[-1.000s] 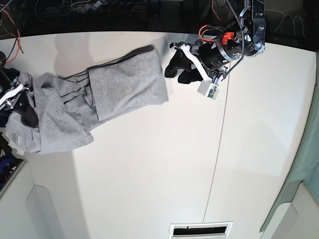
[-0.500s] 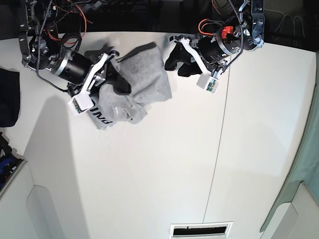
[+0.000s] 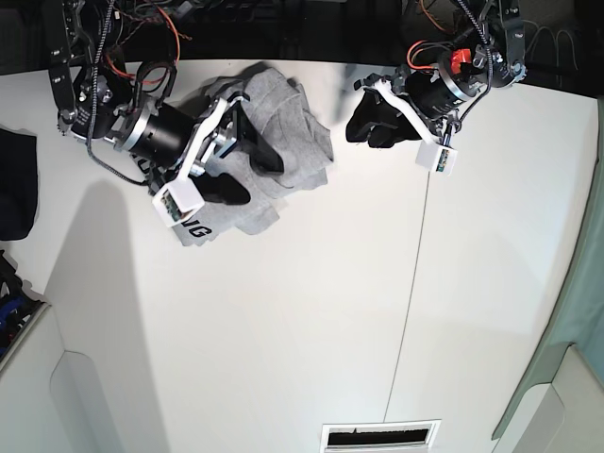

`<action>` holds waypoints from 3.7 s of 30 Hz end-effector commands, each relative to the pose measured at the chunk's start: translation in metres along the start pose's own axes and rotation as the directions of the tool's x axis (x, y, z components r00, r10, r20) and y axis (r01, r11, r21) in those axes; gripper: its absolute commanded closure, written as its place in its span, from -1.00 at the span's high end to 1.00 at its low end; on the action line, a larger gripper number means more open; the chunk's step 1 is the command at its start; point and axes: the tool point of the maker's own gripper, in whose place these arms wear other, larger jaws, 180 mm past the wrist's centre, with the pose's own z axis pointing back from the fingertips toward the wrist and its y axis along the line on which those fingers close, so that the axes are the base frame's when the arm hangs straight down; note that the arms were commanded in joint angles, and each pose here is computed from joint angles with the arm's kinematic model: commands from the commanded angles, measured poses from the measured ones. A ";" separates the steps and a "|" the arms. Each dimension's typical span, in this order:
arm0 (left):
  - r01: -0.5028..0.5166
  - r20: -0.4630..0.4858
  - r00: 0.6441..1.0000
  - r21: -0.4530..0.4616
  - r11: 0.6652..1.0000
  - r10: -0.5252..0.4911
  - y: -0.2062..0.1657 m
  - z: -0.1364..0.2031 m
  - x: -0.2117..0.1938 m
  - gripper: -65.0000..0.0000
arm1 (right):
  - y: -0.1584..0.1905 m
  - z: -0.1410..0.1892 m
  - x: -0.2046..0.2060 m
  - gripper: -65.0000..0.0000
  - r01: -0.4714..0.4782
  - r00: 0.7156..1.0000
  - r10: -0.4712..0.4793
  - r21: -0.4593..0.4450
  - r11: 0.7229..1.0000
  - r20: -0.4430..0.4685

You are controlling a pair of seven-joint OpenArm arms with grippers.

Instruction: Layout the t-shirt on the table in an organized manner, then fold the t-shirt properly

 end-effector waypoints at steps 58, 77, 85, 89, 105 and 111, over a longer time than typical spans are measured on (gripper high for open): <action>0.244 -0.183 0.950 -0.075 0.967 -0.254 -0.018 -0.134 0.040 -0.91 | -0.101 -0.002 -0.078 -1.00 0.152 0.949 -0.178 -0.118 0.981 -0.260; 0.295 0.069 0.956 -0.172 0.940 -0.287 -0.082 -0.071 0.088 -0.91 | -0.129 0.002 0.067 -1.00 0.098 0.994 -0.089 -0.140 0.985 0.069; 0.217 0.034 0.975 -0.350 0.911 -0.219 -0.122 -0.050 0.026 -0.91 | -0.080 -0.060 0.013 -1.00 -0.035 0.990 0.027 -0.052 0.998 -0.141; 0.173 0.013 0.983 -0.374 0.911 -0.181 -0.128 -0.055 0.009 -0.91 | -0.083 -0.072 -0.041 -1.00 -0.042 0.971 0.027 -0.059 0.997 -0.238; 0.158 -0.136 0.968 -0.320 0.934 -0.210 -0.095 -0.090 -0.026 -0.91 | -0.102 -0.069 -0.048 -1.00 0.041 0.979 -0.061 -0.110 0.993 -0.192; 0.166 -0.168 0.960 -0.311 0.936 -0.226 -0.086 -0.087 -0.031 -0.91 | -0.115 -0.051 0.017 -1.00 0.015 0.998 -0.024 -0.152 0.988 -0.055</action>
